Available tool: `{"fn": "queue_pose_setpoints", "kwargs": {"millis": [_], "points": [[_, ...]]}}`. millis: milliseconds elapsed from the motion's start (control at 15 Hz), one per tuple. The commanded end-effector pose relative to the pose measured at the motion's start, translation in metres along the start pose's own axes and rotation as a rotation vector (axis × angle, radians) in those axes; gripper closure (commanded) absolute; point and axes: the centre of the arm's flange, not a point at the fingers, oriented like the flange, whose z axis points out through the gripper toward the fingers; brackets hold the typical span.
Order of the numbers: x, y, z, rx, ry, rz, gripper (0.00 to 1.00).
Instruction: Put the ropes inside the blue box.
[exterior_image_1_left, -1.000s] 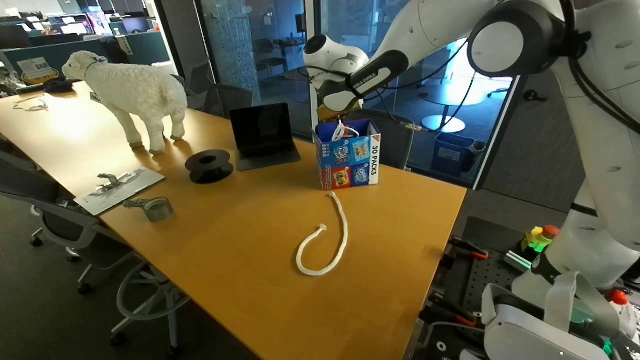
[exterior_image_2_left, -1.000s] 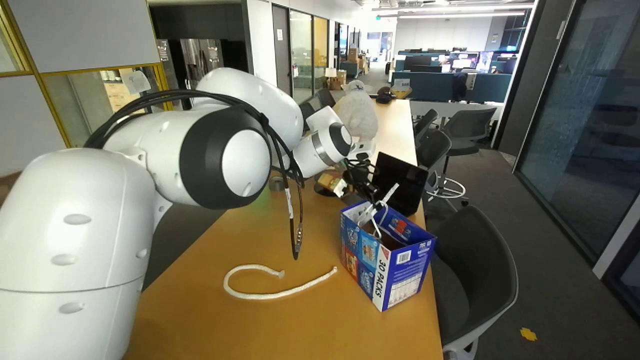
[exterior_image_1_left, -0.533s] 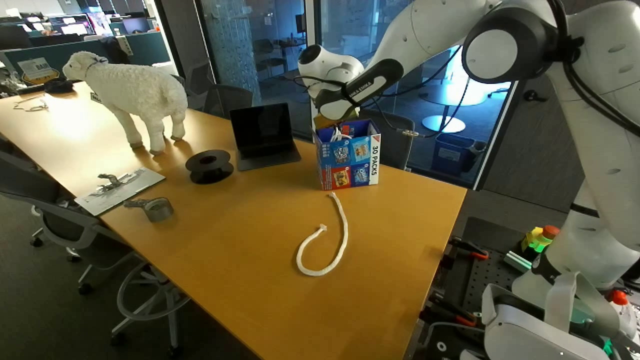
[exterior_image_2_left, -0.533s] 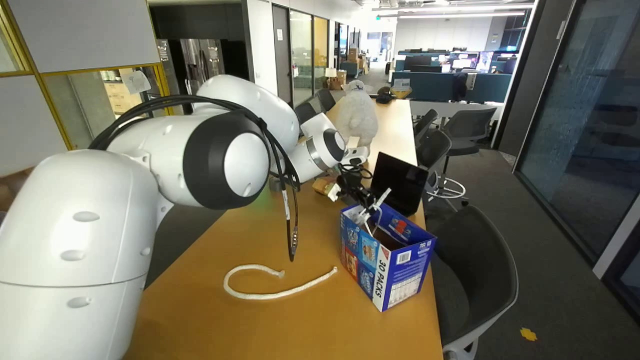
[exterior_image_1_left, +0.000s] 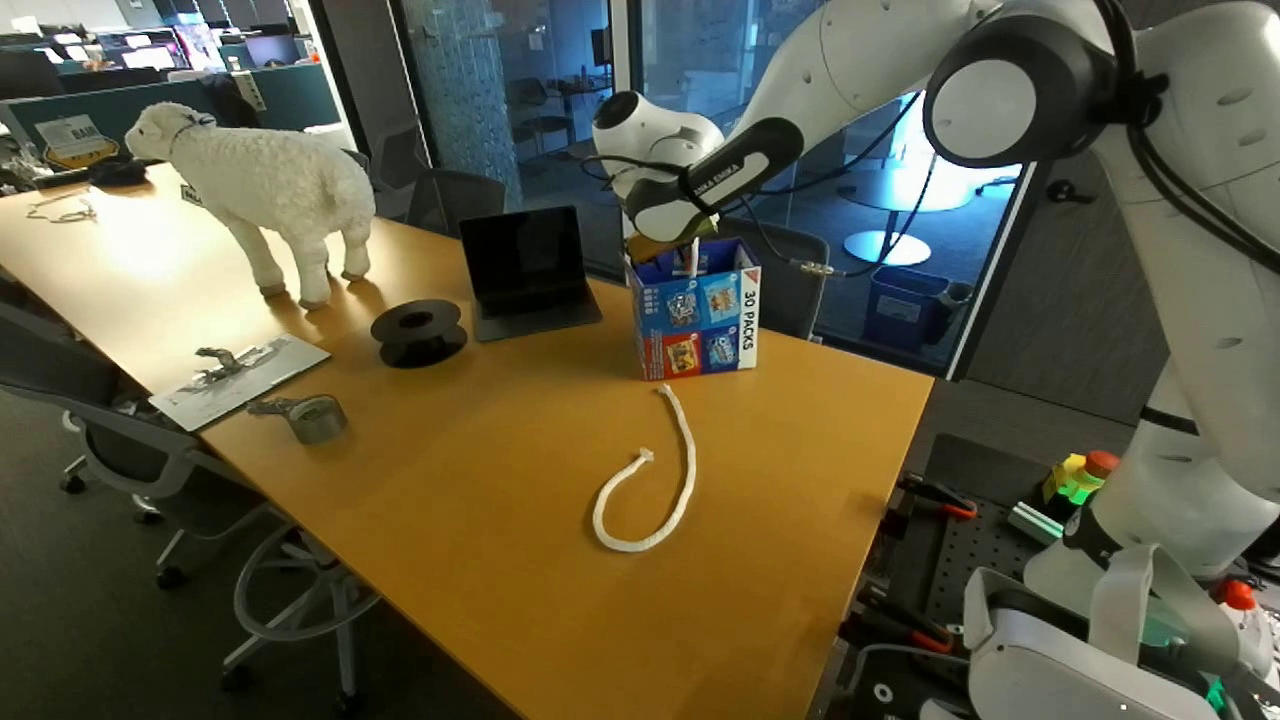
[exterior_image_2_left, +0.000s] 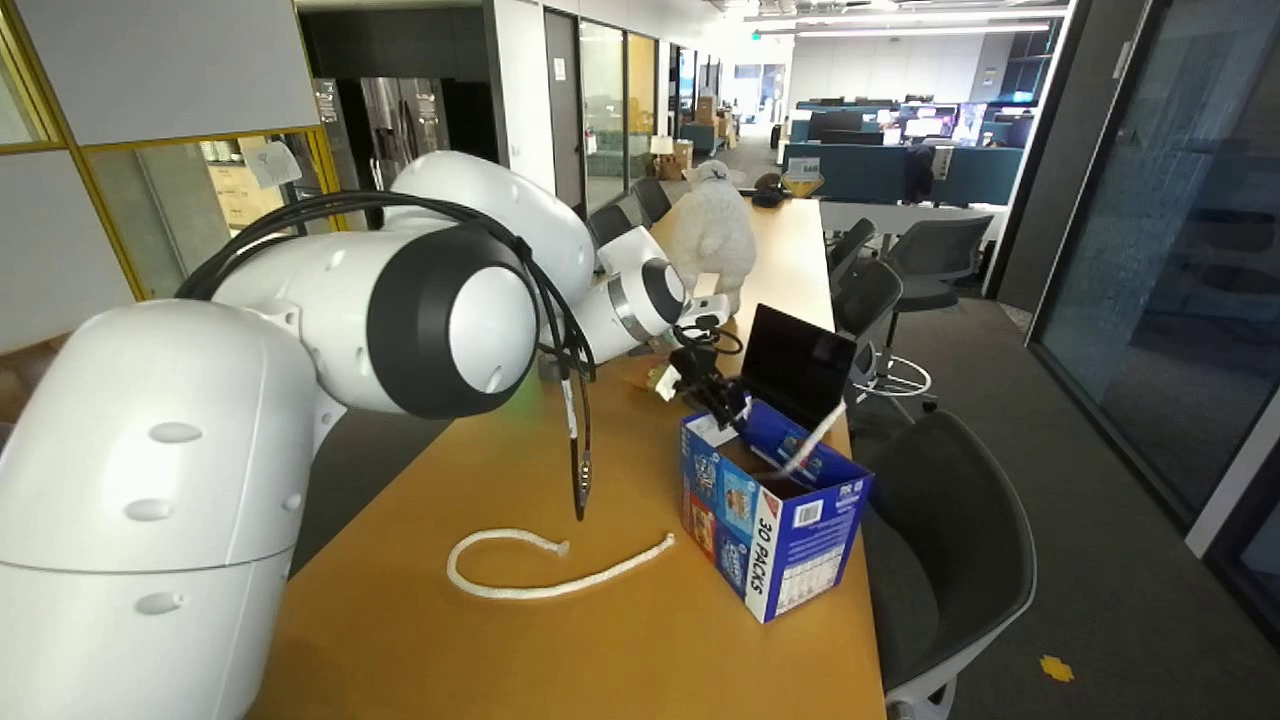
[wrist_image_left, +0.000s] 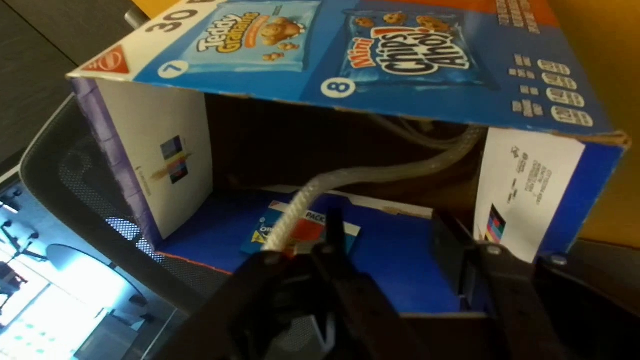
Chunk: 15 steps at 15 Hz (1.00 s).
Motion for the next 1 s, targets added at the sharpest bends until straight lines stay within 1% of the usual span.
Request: {"fn": "queue_pose_setpoints", "kwargs": {"millis": [0,67,133,200,333,467,667,800,933], "points": [[-0.001,0.005,-0.024,0.038,-0.038,-0.104,0.2],[-0.005,0.006,-0.033,0.063,-0.052,-0.14,0.12],[-0.01,0.007,-0.045,0.107,-0.067,-0.185,0.05],[-0.016,0.007,-0.058,0.145,-0.08,-0.225,0.0],[-0.032,0.006,-0.09,0.216,-0.128,-0.285,0.0],[-0.051,0.008,-0.117,0.263,-0.212,-0.342,0.0],[-0.096,0.013,-0.149,0.309,-0.336,-0.434,0.0],[-0.134,0.013,-0.164,0.333,-0.371,-0.512,0.0],[-0.172,-0.001,-0.173,0.337,-0.361,-0.599,0.0]]}}
